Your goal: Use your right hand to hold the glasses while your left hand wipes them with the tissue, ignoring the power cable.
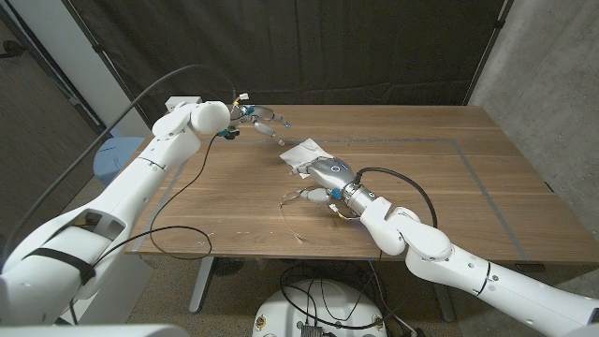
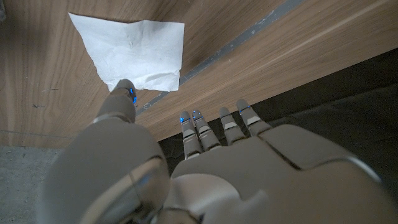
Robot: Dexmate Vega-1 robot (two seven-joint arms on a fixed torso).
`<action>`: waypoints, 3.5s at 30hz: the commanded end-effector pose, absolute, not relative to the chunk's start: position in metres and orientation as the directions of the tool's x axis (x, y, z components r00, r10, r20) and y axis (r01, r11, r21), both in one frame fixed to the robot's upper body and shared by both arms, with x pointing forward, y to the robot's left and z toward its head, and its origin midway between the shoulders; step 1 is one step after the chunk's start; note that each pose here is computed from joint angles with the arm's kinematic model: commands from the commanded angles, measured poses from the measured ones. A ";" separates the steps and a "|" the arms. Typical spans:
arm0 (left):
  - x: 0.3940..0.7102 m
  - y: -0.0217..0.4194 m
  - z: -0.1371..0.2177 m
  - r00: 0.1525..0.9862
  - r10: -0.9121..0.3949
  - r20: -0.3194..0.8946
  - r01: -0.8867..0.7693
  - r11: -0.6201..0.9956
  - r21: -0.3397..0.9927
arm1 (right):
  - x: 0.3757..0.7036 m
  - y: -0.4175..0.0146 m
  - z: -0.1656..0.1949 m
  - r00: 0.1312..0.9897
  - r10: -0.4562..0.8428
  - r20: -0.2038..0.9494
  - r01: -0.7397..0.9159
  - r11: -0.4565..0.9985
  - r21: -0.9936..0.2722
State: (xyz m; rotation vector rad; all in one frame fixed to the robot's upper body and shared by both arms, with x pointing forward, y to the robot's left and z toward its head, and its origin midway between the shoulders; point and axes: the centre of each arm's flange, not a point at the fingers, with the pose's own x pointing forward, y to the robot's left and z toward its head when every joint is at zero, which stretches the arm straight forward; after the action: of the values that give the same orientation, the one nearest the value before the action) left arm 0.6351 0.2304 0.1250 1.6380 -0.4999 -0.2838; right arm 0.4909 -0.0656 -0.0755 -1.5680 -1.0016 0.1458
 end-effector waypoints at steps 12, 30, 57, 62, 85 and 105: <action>0.648 0.228 0.128 0.866 -0.492 0.084 -0.144 -0.084 0.986 | 0.513 -0.052 -0.087 0.655 0.646 0.392 0.557 -0.061 -0.828; 0.652 0.229 0.128 0.866 -0.494 0.072 -0.126 -0.076 0.989 | 0.527 -0.046 -0.097 0.652 0.665 0.364 0.535 -0.064 -0.843; 0.656 0.226 0.132 0.853 -0.517 0.075 -0.130 -0.072 0.989 | 0.549 -0.054 -0.095 0.724 0.623 0.295 0.505 -0.187 -0.842; 0.656 0.226 0.133 0.853 -0.516 0.079 -0.133 -0.069 0.989 | 0.549 -0.055 -0.096 0.726 0.629 0.280 0.493 -0.191 -0.849; 0.661 0.228 0.133 0.857 -0.511 0.065 -0.117 -0.069 0.991 | 0.550 -0.053 -0.103 0.670 0.669 0.320 0.506 -0.096 -0.857; 0.667 0.204 0.116 0.842 -0.537 0.056 -0.180 -0.182 0.967 | 0.544 -0.077 -0.078 0.608 0.523 0.598 0.630 0.141 -0.764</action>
State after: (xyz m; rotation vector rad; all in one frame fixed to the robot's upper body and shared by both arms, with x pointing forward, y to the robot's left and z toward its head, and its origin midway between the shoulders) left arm 0.6636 0.2221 0.1272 1.6708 -0.5179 -0.3351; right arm 0.5468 -0.0626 -0.0945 -1.6205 -0.9851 0.0594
